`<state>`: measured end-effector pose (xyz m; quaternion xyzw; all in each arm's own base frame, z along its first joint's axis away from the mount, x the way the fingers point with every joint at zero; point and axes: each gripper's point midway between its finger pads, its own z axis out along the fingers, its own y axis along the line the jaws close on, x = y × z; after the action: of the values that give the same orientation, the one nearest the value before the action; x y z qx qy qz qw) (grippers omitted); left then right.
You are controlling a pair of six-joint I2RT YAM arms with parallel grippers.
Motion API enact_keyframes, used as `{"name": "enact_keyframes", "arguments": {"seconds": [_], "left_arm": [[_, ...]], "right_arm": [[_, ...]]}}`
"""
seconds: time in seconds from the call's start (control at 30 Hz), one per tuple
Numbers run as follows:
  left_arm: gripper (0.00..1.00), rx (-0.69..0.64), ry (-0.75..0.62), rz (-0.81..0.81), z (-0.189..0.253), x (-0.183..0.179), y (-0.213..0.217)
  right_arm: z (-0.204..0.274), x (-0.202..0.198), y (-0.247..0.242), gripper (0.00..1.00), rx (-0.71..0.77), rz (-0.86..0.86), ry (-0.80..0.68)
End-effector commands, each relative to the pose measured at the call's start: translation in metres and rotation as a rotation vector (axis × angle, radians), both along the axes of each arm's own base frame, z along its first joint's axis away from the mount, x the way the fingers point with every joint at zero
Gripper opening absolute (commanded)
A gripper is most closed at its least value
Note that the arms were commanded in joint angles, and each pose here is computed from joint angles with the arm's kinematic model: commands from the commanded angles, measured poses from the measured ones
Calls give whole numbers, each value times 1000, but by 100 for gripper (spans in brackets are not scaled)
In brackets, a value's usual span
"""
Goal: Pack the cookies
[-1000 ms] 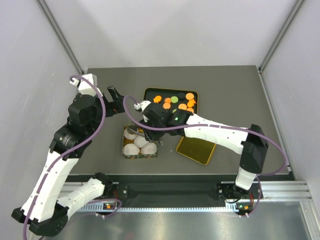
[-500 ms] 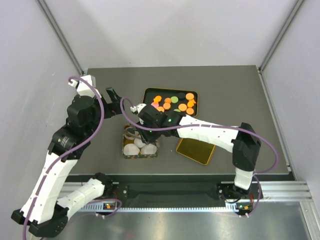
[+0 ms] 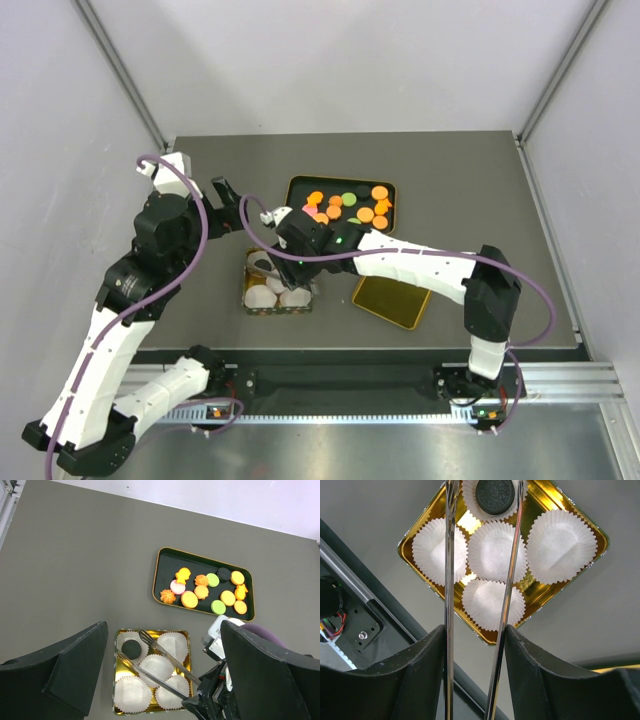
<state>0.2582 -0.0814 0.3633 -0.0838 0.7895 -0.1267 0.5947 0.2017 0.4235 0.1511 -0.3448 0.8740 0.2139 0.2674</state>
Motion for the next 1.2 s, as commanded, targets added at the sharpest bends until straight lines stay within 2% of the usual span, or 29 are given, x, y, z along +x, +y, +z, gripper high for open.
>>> {"name": "enact_keyframes", "arguments": {"seconds": [0.0, 0.2, 0.4, 0.73, 0.93, 1.17], "left_arm": [[99, -8, -24, -10, 5, 0, -1], [99, -13, -34, -14, 10, 0, -2], [99, -18, -42, -19, 13, 0, -3], [99, -17, -28, -30, 7, 1, -6], [99, -16, -17, -34, 2, 1, -7], [99, -9, -7, -33, -3, 2, -7]], "right_arm": [[38, 3, 19, 49, 108, 3, -58], [71, 4, 9, 48, 162, -14, -102], [98, 18, -24, 48, 186, -76, -163], [73, 80, -102, 48, 86, -297, -185], [47, 103, -116, 47, 17, -340, -173], [23, 116, -110, 47, -5, -342, -139]]}}
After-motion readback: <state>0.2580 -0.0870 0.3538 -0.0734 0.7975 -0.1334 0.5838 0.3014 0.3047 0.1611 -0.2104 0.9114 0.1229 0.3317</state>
